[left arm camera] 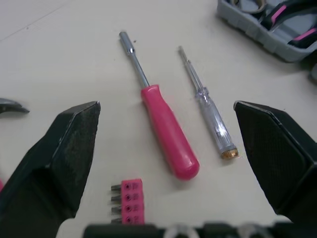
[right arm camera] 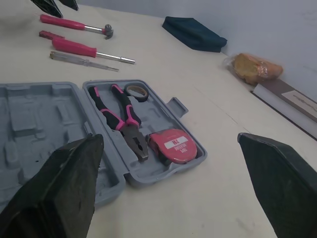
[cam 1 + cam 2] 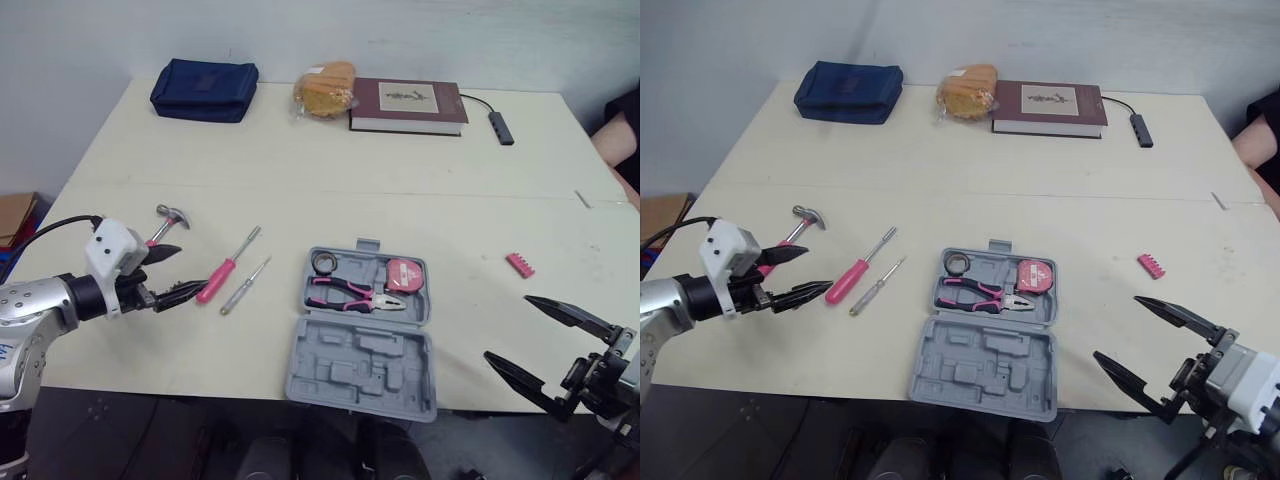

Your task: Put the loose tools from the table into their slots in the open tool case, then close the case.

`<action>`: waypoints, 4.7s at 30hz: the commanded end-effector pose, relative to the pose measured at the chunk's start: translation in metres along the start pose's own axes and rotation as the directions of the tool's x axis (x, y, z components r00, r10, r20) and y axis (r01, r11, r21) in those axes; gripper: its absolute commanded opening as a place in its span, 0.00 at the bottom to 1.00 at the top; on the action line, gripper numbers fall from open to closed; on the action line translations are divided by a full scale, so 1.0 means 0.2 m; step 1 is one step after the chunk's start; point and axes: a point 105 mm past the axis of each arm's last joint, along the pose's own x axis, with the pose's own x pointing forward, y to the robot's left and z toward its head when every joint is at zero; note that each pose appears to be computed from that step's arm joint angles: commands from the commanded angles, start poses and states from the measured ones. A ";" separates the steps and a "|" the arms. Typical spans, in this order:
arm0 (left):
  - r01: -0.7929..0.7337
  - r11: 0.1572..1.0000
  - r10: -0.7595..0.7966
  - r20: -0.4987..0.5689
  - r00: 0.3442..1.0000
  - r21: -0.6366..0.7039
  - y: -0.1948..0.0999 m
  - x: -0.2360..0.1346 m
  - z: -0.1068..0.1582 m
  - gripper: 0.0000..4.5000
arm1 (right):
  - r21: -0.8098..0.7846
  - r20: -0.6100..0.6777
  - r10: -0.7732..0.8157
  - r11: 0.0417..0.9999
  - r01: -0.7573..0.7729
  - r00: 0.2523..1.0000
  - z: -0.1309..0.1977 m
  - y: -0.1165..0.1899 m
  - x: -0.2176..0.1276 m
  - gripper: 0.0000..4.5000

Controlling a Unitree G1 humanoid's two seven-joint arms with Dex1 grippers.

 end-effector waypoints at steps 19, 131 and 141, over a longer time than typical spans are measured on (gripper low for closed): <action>-0.233 0.969 0.221 -0.136 0.966 -0.078 -0.20 0.27 -0.05 0.37 | -0.042 0.089 0.156 0.987 -0.153 0.984 0.12 0.02 0.14 1.00; 0.685 0.564 -0.591 -0.353 0.725 0.462 -0.74 0.57 0.31 0.39 | 0.016 -0.113 0.070 0.998 -0.069 0.991 -0.03 0.23 -0.04 1.00; 0.609 0.610 -0.681 -0.057 0.730 0.507 -0.72 0.59 0.39 0.02 | 0.026 -0.122 0.066 0.998 -0.063 0.990 -0.03 0.23 -0.03 1.00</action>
